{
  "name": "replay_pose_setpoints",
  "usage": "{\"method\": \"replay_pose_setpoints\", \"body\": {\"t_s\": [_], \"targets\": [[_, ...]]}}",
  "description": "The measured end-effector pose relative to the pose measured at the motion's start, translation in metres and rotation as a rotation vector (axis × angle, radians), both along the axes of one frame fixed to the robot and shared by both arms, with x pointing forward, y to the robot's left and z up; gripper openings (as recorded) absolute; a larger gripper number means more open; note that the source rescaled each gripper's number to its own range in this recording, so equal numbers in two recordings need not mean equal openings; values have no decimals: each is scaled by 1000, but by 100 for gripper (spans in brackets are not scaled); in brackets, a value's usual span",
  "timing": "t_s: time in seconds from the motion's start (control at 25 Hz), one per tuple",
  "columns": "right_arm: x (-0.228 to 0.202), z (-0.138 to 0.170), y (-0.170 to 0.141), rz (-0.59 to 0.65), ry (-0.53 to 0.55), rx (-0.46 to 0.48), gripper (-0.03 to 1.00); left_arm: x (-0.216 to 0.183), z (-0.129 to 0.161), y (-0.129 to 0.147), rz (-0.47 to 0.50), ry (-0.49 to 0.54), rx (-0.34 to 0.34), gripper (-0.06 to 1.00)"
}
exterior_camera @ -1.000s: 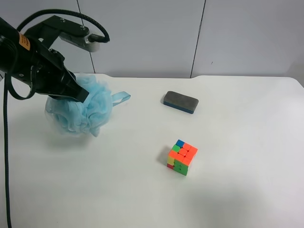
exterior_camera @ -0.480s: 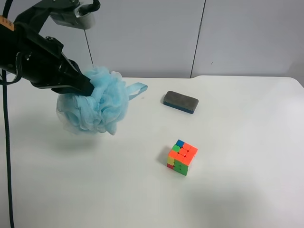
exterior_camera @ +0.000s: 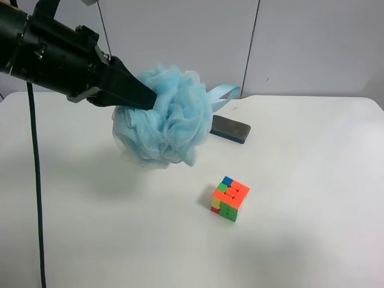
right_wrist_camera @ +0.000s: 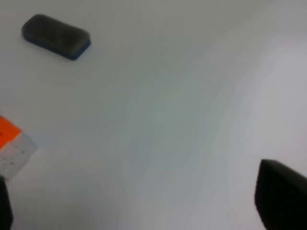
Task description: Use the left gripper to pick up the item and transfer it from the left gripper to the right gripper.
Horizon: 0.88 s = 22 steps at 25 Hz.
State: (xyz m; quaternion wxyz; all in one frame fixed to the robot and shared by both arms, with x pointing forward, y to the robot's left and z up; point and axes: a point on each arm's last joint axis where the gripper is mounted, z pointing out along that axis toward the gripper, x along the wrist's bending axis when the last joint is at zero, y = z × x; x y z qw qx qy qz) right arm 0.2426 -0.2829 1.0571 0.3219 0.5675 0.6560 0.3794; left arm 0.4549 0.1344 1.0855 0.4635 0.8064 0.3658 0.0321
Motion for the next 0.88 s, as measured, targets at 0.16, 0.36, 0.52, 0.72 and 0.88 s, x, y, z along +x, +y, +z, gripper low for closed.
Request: {"method": "replay_pose_setpoints", "body": {"t_s": [0.16,0.36,0.52,0.72,0.88], "targets": [[21,25,5,71,6,35,100,-1,2,-2,-7,16,-36,1],[51,48,14,228,16,31,100,-3,2,-3,-21,33,-43,1],[74,61,31,424,17,25,100,-5,1,-3,-38,46,-41,1],[105,67,59,628,13,25,100,-5,1,-4,-38,48,-43,1],[128,63,82,737,36,21,100,-5,1,-4,-38,48,-43,1]]}}
